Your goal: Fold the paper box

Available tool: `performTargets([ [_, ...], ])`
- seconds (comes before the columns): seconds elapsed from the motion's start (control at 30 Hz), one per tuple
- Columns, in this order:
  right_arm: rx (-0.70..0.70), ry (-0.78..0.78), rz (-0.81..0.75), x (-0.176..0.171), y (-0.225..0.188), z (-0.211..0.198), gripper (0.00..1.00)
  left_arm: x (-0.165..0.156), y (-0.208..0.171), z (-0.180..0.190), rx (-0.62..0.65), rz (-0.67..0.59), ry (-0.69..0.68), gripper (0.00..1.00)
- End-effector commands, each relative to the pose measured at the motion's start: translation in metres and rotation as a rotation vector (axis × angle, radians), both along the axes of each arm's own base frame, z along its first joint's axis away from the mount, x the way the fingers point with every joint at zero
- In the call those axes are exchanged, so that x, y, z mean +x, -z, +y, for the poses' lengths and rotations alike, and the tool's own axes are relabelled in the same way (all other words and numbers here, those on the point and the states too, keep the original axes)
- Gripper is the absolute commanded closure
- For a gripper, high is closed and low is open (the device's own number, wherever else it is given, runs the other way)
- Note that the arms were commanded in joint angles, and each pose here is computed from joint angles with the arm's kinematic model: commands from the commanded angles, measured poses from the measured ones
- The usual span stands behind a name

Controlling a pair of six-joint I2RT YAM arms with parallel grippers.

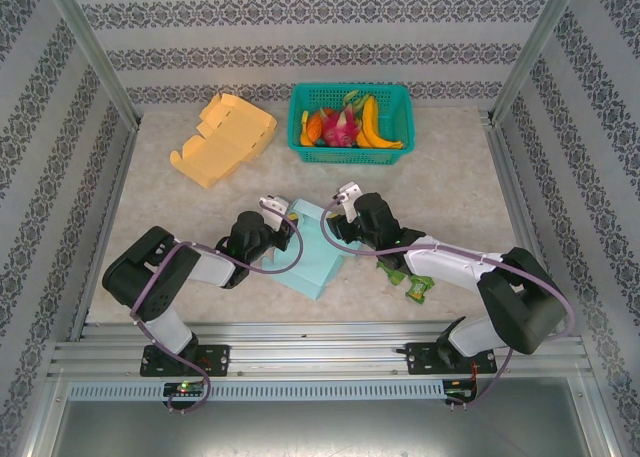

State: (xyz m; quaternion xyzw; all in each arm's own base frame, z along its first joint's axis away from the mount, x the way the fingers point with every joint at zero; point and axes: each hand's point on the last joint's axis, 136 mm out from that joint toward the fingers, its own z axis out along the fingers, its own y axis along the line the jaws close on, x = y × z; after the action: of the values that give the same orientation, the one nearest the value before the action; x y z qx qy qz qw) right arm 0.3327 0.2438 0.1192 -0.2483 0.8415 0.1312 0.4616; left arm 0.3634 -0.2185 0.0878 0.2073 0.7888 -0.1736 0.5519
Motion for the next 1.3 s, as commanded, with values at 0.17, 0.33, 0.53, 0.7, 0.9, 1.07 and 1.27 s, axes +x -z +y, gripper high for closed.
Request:
performTargets([
  [0.17, -0.041, 0.006, 0.055, 0.001, 0.018, -0.004, 0.5, 0.016, -0.007, -0.012, -0.078, -0.016, 0.009, 0.81],
  [0.33, -0.046, 0.006, 0.063, 0.001, 0.022, -0.004, 0.51, 0.026, 0.002, -0.013, -0.067, -0.025, -0.051, 0.92],
  [0.53, -0.047, 0.034, 0.05, 0.003, 0.02, -0.008, 0.53, 0.038, 0.011, 0.0, 0.006, -0.044, -0.206, 1.0],
  [0.7, -0.048, 0.058, 0.051, 0.004, 0.023, -0.012, 0.53, 0.04, 0.015, 0.006, 0.061, -0.061, -0.268, 1.0],
  [0.9, -0.047, 0.077, 0.061, 0.006, 0.028, -0.013, 0.54, 0.042, 0.026, 0.009, 0.136, -0.057, -0.298, 1.0],
  [1.07, -0.029, 0.083, 0.068, 0.006, 0.029, -0.013, 0.54, 0.041, 0.034, 0.011, 0.137, -0.05, -0.302, 1.0],
  [1.27, 0.014, 0.067, 0.057, 0.003, 0.011, -0.009, 0.52, 0.034, 0.033, 0.0, 0.111, -0.035, -0.239, 1.0],
])
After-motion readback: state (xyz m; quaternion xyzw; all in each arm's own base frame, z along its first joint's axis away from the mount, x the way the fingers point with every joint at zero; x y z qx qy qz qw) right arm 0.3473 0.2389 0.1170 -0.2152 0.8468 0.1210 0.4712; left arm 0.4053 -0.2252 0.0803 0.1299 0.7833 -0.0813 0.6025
